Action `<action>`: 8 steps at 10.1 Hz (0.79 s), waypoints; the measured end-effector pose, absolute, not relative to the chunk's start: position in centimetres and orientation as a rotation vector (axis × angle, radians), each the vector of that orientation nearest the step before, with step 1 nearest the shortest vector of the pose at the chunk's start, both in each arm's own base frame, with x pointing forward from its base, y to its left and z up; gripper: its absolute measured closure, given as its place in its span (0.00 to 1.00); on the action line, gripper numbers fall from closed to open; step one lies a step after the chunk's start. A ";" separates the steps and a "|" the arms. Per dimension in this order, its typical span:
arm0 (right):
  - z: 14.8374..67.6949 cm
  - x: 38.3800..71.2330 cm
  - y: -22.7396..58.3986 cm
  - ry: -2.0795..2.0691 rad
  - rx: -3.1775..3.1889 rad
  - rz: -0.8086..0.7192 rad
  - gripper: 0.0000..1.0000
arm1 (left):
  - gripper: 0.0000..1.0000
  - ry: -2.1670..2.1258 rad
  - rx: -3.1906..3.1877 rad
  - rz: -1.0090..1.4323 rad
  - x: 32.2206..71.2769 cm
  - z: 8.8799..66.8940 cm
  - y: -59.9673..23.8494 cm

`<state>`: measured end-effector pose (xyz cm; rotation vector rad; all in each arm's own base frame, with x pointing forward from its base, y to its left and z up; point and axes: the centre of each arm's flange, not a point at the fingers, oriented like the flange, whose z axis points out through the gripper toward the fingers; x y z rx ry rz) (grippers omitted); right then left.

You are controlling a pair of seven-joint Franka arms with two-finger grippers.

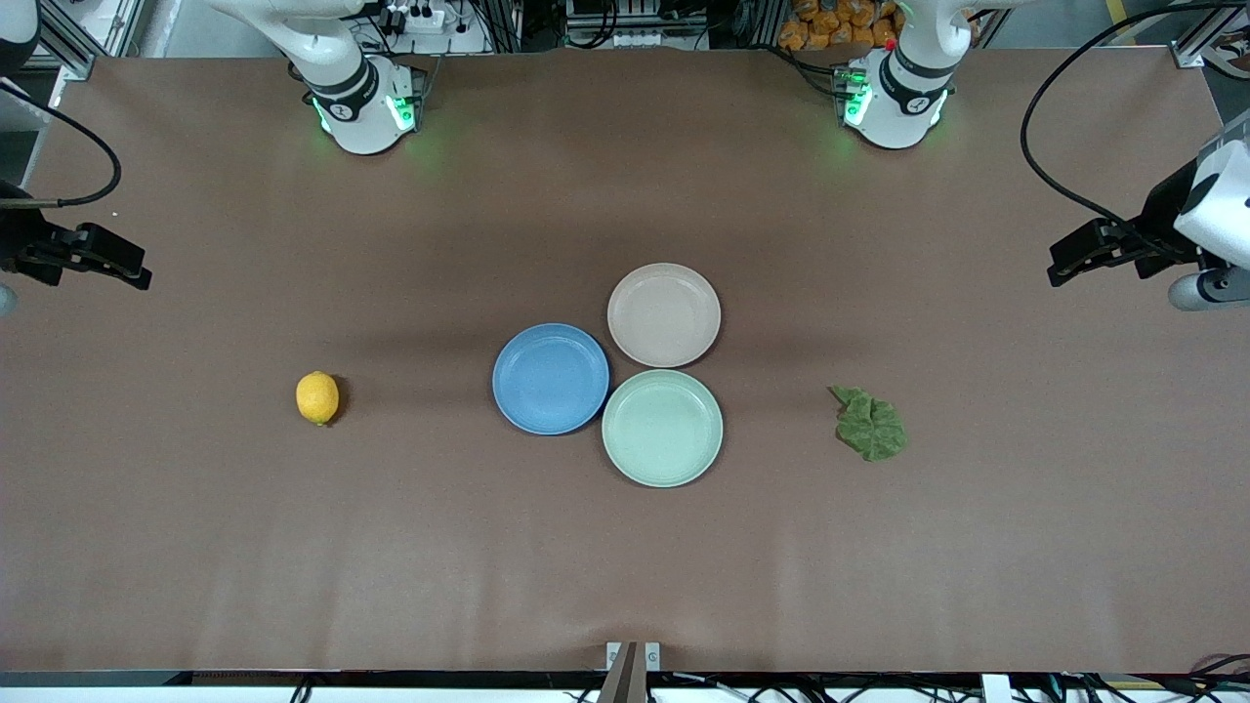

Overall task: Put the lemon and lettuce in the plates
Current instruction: 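Reach the right gripper to the lemon while the left gripper reaches the lettuce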

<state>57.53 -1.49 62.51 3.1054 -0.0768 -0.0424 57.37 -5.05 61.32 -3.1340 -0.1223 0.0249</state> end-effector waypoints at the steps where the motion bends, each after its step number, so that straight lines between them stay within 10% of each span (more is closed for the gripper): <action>1: 62.5 57.8 -1.6 -0.080 3.108 -0.013 0.00 | 0.00 -0.119 -3.142 0.013 58.1 60.5 -5.3; 8: 55.2 61.0 -2.0 -0.085 3.143 -0.109 0.00 | 0.00 -0.057 -3.163 0.100 65.5 39.8 -8.5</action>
